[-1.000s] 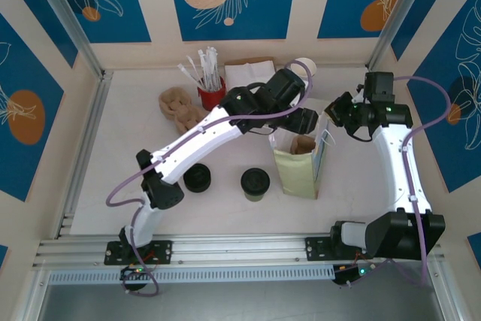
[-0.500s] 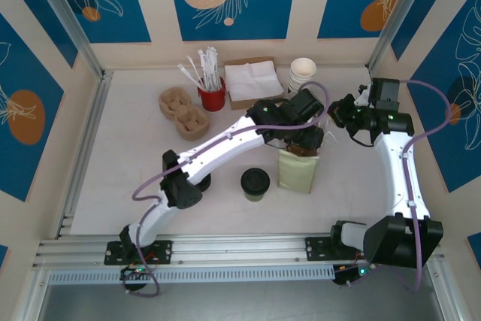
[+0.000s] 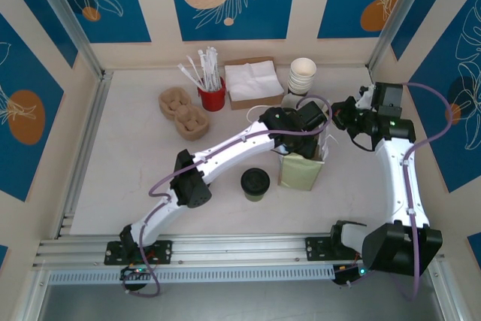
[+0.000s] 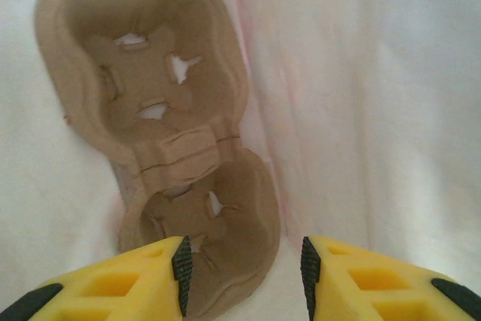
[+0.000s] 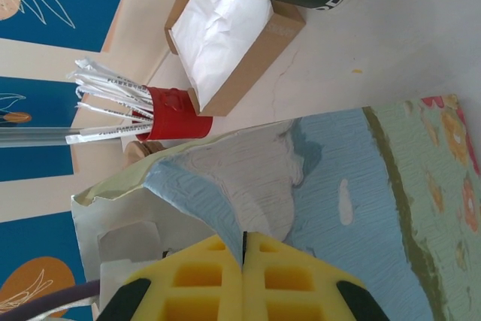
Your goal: Pack the takeout coffee
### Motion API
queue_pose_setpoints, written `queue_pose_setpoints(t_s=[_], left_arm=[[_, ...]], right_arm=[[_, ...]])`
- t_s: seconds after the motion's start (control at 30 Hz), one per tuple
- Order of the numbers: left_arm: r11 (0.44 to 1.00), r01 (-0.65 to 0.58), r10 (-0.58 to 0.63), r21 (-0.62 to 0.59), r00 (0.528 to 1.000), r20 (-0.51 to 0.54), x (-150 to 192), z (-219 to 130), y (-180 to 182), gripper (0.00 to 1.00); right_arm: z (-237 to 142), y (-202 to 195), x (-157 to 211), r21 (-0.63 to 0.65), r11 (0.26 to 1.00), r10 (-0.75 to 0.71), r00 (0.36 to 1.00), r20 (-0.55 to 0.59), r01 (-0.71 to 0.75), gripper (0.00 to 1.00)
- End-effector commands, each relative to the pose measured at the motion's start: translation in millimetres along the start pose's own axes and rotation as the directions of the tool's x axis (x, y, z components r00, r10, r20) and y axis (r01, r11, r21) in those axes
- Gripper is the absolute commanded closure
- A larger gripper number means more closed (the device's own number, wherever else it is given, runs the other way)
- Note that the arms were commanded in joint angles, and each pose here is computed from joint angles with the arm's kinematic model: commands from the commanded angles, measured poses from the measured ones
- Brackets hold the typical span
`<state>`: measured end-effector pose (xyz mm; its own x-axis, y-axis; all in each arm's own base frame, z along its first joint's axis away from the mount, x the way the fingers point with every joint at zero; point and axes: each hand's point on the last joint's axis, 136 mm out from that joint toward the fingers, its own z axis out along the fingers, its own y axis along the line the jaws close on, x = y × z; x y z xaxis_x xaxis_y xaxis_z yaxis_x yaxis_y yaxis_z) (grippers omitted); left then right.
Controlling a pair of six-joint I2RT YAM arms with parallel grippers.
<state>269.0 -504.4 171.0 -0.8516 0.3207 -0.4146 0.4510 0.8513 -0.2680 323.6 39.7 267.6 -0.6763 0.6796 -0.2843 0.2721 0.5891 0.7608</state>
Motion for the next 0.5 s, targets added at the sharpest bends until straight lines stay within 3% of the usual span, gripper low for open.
queue_pose_setpoints(t_s=[0.0, 0.2, 0.47], left_arm=[[0.998, 0.043, -0.041, -0.036, 0.998, 0.057, -13.1, -23.0, 9.2, 0.55], [0.997, 0.081, -0.081, 0.003, 0.991, 0.110, -25.7, -42.9, 3.6, 0.45], [0.986, 0.161, -0.163, 0.028, 0.981, 0.100, -28.8, -41.5, 4.5, 0.45]], right_arm=[[-9.9, 6.8, 9.6, -0.040, 0.999, -0.010, 1.000, -0.008, 0.009, 1.00], [-16.4, 2.3, 26.1, -0.065, 0.998, 0.009, 1.000, 0.015, -0.009, 1.00], [-11.3, -3.7, 41.8, -0.061, 0.998, 0.002, 1.000, 0.015, -0.002, 1.00]])
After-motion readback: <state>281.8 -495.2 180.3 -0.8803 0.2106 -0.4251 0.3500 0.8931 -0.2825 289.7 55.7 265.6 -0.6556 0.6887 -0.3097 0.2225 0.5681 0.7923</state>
